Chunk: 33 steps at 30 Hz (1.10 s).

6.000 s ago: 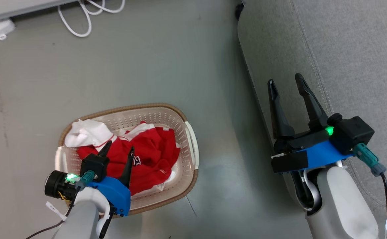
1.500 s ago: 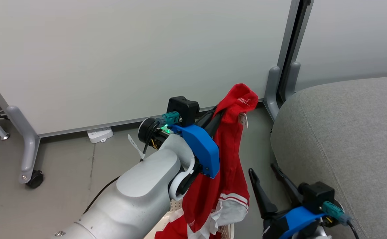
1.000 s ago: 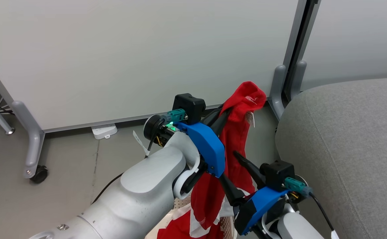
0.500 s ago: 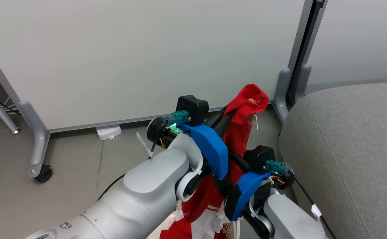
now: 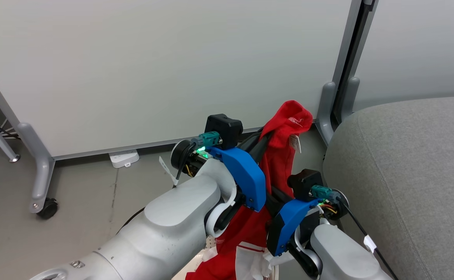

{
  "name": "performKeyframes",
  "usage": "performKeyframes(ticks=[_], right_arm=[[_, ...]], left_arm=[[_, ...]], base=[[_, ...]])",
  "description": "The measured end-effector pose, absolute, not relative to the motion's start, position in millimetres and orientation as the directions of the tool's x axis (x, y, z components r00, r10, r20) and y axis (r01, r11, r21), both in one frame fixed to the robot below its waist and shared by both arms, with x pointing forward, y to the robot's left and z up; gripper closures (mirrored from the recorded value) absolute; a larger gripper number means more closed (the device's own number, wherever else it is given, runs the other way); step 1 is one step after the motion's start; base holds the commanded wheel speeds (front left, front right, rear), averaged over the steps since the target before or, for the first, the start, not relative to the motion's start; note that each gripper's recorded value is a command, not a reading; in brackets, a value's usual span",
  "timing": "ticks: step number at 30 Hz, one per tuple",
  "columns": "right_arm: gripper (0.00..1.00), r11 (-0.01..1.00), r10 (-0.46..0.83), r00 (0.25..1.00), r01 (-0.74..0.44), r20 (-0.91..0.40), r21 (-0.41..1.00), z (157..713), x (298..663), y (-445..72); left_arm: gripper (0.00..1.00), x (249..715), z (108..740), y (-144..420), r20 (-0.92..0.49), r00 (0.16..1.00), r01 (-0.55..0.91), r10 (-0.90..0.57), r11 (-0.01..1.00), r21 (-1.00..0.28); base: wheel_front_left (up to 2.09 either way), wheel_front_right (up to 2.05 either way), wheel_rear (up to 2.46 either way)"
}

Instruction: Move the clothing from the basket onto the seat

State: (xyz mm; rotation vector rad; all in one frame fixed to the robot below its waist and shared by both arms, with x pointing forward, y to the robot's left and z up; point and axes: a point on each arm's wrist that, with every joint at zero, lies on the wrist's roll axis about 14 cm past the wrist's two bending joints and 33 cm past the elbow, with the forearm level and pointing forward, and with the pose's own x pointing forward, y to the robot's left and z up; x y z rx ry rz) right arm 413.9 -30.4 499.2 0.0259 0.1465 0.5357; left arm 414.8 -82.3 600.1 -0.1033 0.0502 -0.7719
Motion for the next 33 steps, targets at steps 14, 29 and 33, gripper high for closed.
performKeyframes(ticks=[14, 29, 33], right_arm=[[1.00, 0.866, 0.500, 0.855, -0.496, -0.133, 0.064, 498.4, 414.6, -35.2], [1.00, 0.867, 0.499, 0.856, -0.491, -0.137, 0.087, 496.8, 414.7, -35.3], [1.00, 0.870, 0.492, 0.859, -0.485, -0.141, 0.087, 494.8, 416.5, -37.3]], left_arm=[[1.00, 416.8, 599.6, -85.8, -0.009, 0.711, 0.699, -0.703, 0.707, -0.108], [0.00, 418.6, 600.9, -84.3, 0.020, 0.703, 0.711, -0.711, 0.700, -0.072], [0.00, 415.8, 594.3, -80.6, 0.030, 0.684, 0.729, -0.729, 0.681, -0.070]], base=[[0.00, 0.00, 0.00], [0.00, 0.00, 0.00], [0.00, 0.00, 0.00]])
